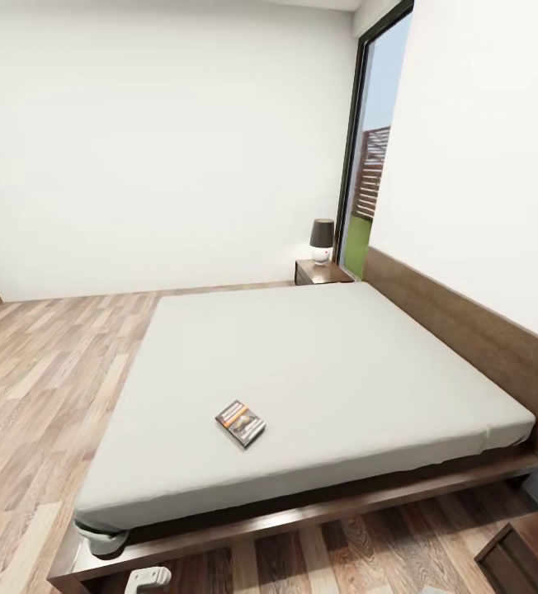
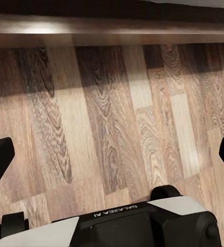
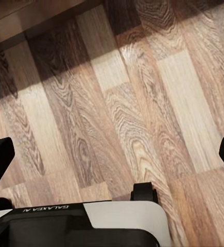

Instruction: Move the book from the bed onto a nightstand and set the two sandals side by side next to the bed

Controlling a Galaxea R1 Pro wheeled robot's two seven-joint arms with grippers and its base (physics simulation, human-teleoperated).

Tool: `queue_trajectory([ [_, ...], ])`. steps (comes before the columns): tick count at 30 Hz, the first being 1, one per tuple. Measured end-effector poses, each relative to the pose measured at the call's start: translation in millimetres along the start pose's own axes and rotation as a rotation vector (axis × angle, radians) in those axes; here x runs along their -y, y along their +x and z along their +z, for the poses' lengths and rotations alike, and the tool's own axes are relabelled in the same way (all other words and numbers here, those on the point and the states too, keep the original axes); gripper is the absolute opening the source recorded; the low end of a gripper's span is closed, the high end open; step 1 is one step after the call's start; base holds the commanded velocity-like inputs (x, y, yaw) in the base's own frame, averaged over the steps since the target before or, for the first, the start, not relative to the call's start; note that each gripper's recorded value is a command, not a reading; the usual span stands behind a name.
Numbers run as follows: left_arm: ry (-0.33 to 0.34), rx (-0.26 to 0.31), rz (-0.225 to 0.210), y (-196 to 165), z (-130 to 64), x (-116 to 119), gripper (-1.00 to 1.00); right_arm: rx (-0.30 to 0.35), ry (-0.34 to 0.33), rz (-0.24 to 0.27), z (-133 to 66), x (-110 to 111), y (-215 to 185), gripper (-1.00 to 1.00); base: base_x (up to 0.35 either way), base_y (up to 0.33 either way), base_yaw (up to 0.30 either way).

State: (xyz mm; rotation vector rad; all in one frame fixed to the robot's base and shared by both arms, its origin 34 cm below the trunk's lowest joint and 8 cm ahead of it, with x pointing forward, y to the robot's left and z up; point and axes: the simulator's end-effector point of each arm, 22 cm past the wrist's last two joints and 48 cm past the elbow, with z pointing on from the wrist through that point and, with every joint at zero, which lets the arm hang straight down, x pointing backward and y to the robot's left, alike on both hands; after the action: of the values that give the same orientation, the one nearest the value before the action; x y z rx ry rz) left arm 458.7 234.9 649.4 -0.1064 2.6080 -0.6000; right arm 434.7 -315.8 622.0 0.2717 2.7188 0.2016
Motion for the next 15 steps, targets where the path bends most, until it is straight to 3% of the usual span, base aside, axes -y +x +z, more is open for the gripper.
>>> queue_trajectory([
  [15,0.0,0.0,0.0,-2,-13.7,6,1.0,0.0,0.0,0.002,-15.1,-2,-1,1.0,0.0,0.0,0.0],
])
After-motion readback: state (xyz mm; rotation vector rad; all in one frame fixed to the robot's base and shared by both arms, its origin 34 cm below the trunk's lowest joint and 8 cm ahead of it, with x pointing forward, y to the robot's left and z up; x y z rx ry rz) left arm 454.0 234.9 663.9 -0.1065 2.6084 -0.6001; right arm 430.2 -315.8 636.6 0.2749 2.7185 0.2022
